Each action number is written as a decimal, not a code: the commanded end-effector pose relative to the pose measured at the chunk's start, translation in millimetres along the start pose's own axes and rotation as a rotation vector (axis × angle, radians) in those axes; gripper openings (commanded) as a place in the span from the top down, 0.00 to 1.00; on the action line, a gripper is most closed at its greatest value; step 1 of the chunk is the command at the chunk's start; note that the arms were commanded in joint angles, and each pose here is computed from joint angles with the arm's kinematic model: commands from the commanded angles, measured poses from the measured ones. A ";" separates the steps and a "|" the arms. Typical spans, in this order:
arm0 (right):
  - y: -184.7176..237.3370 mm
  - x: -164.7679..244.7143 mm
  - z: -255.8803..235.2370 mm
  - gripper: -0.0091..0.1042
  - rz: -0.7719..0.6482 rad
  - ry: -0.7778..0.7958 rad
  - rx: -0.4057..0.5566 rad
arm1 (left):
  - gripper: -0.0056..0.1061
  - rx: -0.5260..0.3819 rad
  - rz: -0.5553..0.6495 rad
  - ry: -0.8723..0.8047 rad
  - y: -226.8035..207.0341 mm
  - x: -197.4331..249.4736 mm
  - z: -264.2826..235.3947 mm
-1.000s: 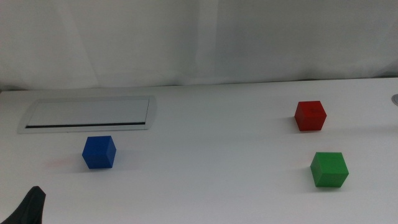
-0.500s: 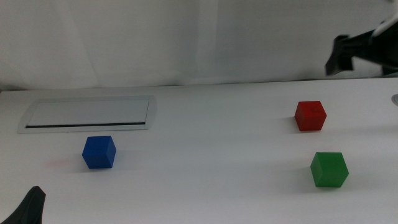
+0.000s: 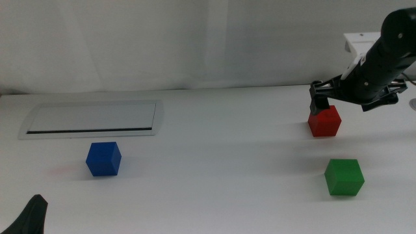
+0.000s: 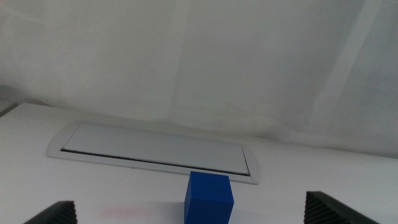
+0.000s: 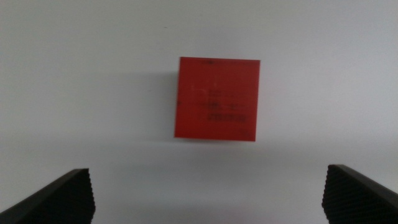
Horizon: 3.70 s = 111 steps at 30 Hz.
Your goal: Stack red cubes first, then green, then blue cubes in a specific spot.
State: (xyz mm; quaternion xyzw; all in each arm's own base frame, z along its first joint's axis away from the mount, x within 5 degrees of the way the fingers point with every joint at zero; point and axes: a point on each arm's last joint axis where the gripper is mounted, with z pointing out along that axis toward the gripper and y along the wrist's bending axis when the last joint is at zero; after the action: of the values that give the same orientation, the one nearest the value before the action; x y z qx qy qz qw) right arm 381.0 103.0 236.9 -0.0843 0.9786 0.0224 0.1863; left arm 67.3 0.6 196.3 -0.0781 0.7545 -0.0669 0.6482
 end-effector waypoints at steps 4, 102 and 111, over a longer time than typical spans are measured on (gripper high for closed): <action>-0.8 -8.7 21.1 0.01 -0.014 -0.002 0.034 | 0.12 -0.005 -0.003 0.028 2.4 11.8 1.3; 228.9 113.0 44.3 0.16 -0.041 0.158 -0.040 | 0.14 -0.005 -0.003 0.028 2.4 11.8 1.3; 229.8 98.2 18.0 0.01 -0.094 0.089 -0.064 | 0.14 -0.005 -0.003 0.028 2.4 11.8 1.3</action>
State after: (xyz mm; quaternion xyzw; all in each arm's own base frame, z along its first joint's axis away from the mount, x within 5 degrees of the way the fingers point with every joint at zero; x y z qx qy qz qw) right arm 255.4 314.8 167.6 -0.1186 0.9853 0.0337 0.1181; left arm 67.3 0.6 196.3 -0.0781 0.7545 -0.0669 0.6482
